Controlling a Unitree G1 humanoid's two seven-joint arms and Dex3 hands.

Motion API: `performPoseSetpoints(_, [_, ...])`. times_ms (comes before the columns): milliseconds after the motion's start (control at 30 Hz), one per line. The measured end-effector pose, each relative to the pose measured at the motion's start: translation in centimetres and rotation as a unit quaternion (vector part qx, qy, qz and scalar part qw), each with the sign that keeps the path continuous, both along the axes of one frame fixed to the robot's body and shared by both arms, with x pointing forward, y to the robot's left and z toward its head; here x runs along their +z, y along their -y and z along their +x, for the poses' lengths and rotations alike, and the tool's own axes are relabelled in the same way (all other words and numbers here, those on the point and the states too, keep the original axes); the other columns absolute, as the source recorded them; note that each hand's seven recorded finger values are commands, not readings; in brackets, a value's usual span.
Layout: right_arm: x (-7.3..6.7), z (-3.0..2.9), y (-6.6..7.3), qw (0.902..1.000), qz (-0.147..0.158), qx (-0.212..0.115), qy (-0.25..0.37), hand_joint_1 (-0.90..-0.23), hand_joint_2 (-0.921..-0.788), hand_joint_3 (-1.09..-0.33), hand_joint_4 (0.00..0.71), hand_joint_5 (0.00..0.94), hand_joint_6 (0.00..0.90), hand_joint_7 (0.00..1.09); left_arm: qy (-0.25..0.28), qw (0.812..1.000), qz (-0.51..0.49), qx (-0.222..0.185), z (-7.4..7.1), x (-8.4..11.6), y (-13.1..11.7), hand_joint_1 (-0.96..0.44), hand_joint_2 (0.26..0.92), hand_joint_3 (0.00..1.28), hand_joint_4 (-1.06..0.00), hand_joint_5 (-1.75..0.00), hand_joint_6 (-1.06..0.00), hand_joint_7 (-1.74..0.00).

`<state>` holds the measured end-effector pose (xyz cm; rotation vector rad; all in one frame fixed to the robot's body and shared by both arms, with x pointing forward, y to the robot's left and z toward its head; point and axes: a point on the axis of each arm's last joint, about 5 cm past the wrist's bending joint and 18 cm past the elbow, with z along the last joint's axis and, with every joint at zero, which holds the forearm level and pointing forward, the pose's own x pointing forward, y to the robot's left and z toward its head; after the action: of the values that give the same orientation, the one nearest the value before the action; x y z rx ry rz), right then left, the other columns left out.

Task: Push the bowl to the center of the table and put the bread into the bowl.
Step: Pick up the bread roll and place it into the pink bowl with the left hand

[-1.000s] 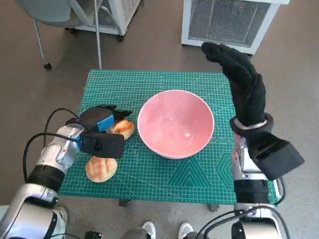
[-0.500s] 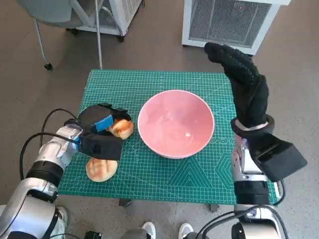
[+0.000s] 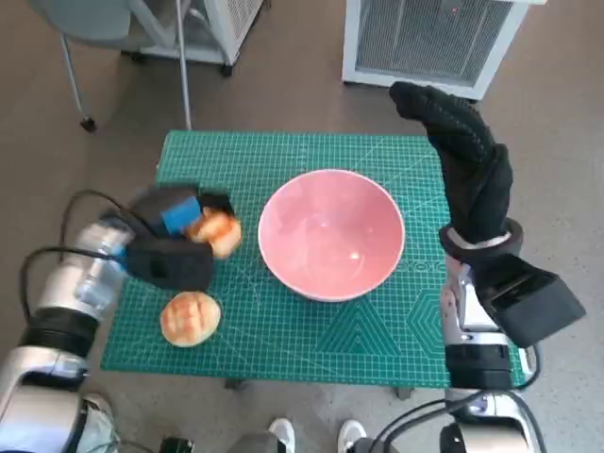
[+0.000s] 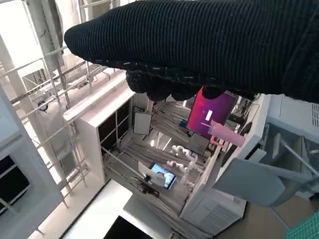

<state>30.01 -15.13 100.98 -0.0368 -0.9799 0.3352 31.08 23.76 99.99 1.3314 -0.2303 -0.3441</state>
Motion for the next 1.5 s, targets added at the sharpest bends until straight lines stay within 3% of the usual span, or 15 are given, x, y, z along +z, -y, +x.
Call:
performPoseSetpoints(333, [0.1, 0.02, 0.0, 1.0, 0.0, 0.0, 0.001, -0.669, -0.921, -0.813, 0.261, 0.005, -0.001, 0.68, 0.139, 0.987, -0.071, -0.045, -1.4, 5.3, 2.2, 0.0, 0.92, 0.07, -0.73, -1.08, -0.59, -1.24])
performPoseSetpoints(533, [0.0, 0.03, 0.1, 1.0, -0.004, 0.002, 0.001, -0.661, -0.921, -0.816, 0.261, 0.006, -0.001, 0.68, 0.203, 0.966, -0.11, -0.113, -2.5, 6.9, 5.7, 0.0, 0.92, 0.07, -0.71, -1.09, -0.6, -1.24])
performPoseSetpoints(767, [0.1, 0.03, 0.1, 1.0, -0.006, 0.001, 0.001, -0.656, -0.921, -0.819, 0.26, 0.005, -0.001, 0.68, 0.178, 0.959, -0.112, -0.19, -2.2, 6.7, 9.4, 0.0, 0.92, 0.07, -0.7, -1.12, -0.6, -1.23])
performPoseSetpoints(933, [0.1, 0.02, 0.3, 1.0, -0.006, 0.0, 0.002, -0.658, -0.921, -0.821, 0.259, 0.005, -0.001, 0.68, 0.142, 0.962, -0.099, -0.211, -1.3, 5.8, 11.3, 0.0, 0.92, 0.08, -0.7, -1.13, -0.59, -1.23])
performPoseSetpoints(1000, [0.1, 0.0, 0.3, 1.0, -0.007, -0.001, 0.003, -0.658, -0.921, -0.823, 0.259, 0.004, -0.001, 0.68, 0.124, 0.965, -0.095, -0.213, -0.9, 5.3, 11.8, 0.0, 0.921, 0.12, -0.67, -1.18, -0.53, -1.26])
performPoseSetpoints(1033, [0.1, -0.01, 0.3, 1.0, -0.007, -0.001, 0.003, -0.659, -0.921, -0.824, 0.258, 0.004, -0.001, 0.68, 0.111, 0.967, -0.092, -0.212, -0.8, 5.0, 12.0, -0.01, 0.898, 0.12, -0.57, -0.92, -0.45, -1.0])
performPoseSetpoints(1067, [0.1, -0.03, 0.4, 1.0, -0.007, -0.002, 0.004, -0.659, -0.921, -0.824, 0.258, 0.004, -0.001, 0.68, 0.093, 0.969, -0.09, -0.208, -0.7, 4.7, 12.3, -0.02, 0.893, 0.11, -0.55, -0.79, -0.44, -0.88])
performPoseSetpoints(1100, [0.2, -0.04, 0.4, 1.0, -0.008, -0.003, 0.005, -0.659, -0.921, -0.825, 0.258, 0.004, -0.001, 0.68, 0.075, 0.972, -0.085, -0.204, -0.6, 4.4, 12.5, -0.04, 0.884, 0.09, -0.48, -0.54, -0.39, -0.65])
performPoseSetpoints(1167, [0.3, -0.06, 0.5, 0.9999, -0.009, -0.004, 0.007, -0.659, -0.921, -0.826, 0.257, 0.004, -0.001, 0.68, 0.032, 0.978, -0.068, -0.192, -0.4, 4.0, 12.8, -0.09, 0.864, 0.05, -0.29, -0.23, -0.28, -0.34])
performPoseSetpoints(1300, [0.4, -0.1, 0.7, 0.9999, -0.009, -0.004, 0.008, -0.66, -0.921, -0.827, 0.256, 0.003, -0.001, 0.68, -0.04, 0.985, -0.023, -0.168, -0.2, 3.1, 13.1, -0.21, 0.844, 0.03, -0.12, -0.05, -0.19, -0.14])
performPoseSetpoints(1500, [0.6, -0.22, 0.7, 0.9999, -0.009, -0.003, 0.008, -0.661, -0.921, -0.828, 0.255, 0.002, -0.001, 0.68, -0.072, 0.985, 0.014, -0.157, -0.2, 2.0, 13.0, -0.26, 0.841, 0.02, -0.08, -0.01, -0.17, -0.08])
